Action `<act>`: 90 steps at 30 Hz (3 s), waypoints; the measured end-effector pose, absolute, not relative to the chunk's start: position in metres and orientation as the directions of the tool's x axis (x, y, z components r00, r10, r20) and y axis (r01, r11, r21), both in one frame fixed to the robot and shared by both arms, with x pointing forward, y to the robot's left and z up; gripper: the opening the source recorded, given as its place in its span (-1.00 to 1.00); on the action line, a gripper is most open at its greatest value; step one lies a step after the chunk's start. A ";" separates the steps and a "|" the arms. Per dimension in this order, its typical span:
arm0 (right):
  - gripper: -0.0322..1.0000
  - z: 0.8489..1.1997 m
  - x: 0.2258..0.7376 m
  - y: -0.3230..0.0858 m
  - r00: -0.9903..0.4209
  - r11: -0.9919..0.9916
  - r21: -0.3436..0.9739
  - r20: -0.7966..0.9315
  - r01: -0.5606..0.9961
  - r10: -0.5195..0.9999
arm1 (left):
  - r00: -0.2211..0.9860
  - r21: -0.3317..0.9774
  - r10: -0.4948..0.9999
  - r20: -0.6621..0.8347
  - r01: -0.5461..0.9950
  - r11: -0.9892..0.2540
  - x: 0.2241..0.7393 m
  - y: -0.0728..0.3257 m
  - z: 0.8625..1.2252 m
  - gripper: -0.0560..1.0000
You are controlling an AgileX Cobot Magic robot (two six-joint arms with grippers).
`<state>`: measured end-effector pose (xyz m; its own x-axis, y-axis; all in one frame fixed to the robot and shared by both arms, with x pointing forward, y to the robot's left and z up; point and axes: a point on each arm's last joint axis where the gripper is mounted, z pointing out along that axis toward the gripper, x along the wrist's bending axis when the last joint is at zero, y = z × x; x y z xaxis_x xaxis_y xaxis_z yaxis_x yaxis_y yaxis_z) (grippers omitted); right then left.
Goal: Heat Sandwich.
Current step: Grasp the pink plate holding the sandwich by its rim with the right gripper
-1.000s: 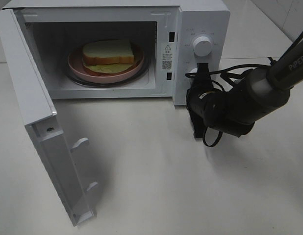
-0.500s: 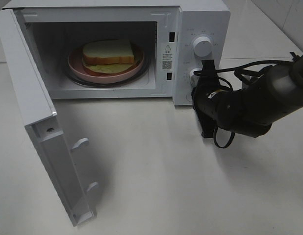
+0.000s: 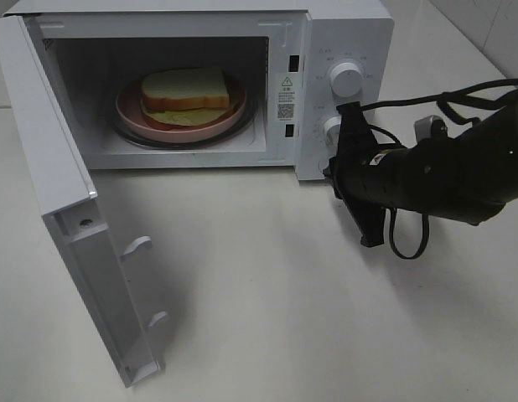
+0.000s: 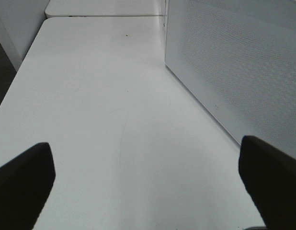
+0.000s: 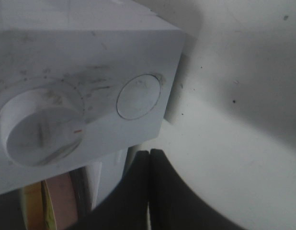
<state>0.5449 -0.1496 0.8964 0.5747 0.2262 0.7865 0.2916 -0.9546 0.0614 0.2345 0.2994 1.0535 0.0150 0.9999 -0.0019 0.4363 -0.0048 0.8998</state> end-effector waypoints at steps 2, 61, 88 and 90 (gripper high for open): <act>-0.92 0.899 0.543 -0.149 0.575 -0.947 0.072 0.779 0.313 0.249 | 0.015 0.900 1.000 -0.002 0.436 -0.005 0.235 0.299 1.053 0.98; -0.75 0.964 0.488 -0.139 -0.997 0.972 0.222 0.004 -0.072 -0.075 | 0.015 0.900 1.000 -0.002 0.436 -0.005 0.235 0.299 1.053 0.98; 0.84 0.964 0.504 -0.145 -0.964 0.969 0.126 -0.187 -0.214 -0.189 | 0.015 0.900 1.000 -0.002 0.436 -0.005 0.235 0.299 1.053 0.98; 0.87 0.964 0.504 -0.144 -0.962 0.969 0.126 -0.197 -0.214 -0.187 | 0.015 0.900 1.000 -0.002 0.436 -0.005 0.235 0.299 1.053 0.98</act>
